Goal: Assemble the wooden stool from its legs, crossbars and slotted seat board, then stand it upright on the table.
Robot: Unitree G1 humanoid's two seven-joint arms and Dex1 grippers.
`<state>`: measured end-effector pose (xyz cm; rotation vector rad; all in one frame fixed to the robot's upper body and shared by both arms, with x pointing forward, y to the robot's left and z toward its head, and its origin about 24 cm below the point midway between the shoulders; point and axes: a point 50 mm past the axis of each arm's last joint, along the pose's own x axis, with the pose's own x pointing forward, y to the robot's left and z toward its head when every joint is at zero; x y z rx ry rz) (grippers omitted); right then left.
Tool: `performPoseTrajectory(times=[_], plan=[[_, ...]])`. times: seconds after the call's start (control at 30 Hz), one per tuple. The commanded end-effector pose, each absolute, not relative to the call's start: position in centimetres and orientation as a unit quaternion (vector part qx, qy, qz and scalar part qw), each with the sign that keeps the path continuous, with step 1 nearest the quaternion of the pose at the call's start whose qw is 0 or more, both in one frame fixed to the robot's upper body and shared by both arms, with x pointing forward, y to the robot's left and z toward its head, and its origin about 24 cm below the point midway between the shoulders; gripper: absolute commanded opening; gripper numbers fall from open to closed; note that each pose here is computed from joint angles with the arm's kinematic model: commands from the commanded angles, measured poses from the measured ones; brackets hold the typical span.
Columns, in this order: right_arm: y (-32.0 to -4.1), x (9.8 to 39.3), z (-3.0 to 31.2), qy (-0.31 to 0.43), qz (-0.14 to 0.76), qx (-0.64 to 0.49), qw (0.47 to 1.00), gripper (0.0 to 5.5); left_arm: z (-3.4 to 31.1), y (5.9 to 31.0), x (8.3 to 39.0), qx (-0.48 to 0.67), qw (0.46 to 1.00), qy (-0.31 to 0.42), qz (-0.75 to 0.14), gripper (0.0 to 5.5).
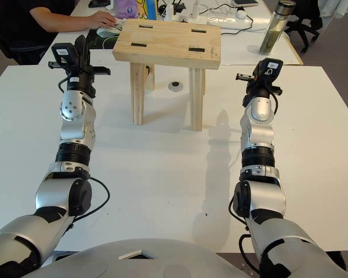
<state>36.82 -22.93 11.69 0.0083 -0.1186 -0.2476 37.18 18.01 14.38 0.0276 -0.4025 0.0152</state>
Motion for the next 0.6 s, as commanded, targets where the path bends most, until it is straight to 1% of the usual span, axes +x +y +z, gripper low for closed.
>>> performPoseTrajectory(times=[0.03, 0.17, 0.37, 0.6], plan=[[-22.5, 36.7, 11.3, -0.054, -0.110, 0.004, 0.992, 0.01, 14.9, 18.0, 37.3, 0.018, 0.978, -0.207, 0.000, 0.00], [-22.2, 36.5, 10.6, -0.043, -0.103, 0.008, 0.994, 0.01, 14.6, 18.0, 37.1, 0.020, 0.979, -0.202, 0.000, 0.00], [-21.1, 36.4, 10.0, -0.037, -0.087, 0.014, 0.995, 0.01, 13.5, 17.7, 37.0, -0.040, 0.983, -0.179, -0.003, 0.00], [-20.3, 36.1, 9.8, -0.037, -0.069, 0.005, 0.997, 0.01, 13.4, 17.6, 36.7, -0.033, 0.983, -0.178, -0.009, 0.00]])
